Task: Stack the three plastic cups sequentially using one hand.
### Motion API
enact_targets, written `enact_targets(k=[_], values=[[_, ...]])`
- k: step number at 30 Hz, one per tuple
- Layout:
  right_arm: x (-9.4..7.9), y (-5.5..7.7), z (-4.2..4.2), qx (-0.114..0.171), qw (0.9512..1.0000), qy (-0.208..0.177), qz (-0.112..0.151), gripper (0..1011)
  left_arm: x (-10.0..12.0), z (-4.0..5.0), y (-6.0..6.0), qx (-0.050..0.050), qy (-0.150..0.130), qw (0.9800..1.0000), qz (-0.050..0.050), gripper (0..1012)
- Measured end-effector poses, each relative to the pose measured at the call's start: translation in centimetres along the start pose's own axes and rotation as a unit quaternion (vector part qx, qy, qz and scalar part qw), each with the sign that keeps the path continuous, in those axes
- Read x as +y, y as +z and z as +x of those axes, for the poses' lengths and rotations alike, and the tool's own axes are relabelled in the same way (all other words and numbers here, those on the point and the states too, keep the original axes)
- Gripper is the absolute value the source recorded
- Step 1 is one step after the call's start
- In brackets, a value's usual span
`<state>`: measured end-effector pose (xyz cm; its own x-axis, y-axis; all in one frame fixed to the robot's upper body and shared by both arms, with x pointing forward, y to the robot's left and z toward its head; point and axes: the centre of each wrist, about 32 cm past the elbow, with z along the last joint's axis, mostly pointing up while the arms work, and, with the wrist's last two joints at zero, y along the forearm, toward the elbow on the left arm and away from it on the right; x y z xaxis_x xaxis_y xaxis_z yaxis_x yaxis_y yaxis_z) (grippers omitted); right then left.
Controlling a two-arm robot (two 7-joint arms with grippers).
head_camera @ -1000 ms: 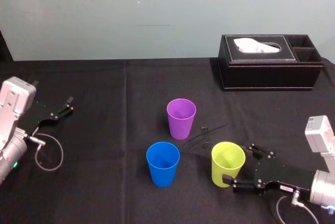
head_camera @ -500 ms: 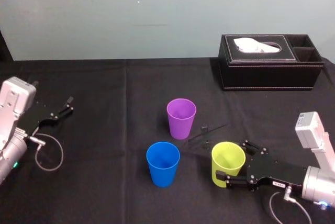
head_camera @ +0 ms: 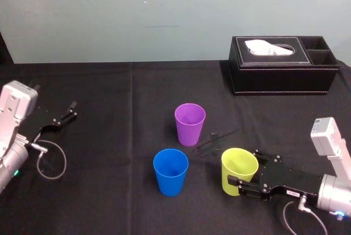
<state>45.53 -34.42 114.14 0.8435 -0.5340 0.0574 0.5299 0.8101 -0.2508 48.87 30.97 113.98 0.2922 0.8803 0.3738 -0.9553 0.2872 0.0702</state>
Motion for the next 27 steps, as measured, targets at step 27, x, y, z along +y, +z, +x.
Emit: enact_targets(k=[27], values=[[-0.15, 0.07, -0.04, -0.002, 1.0000, -0.001, -0.002, 735, 0.00, 0.00, 0.00, 0.000, 0.000, 1.0000, 0.000, 1011]])
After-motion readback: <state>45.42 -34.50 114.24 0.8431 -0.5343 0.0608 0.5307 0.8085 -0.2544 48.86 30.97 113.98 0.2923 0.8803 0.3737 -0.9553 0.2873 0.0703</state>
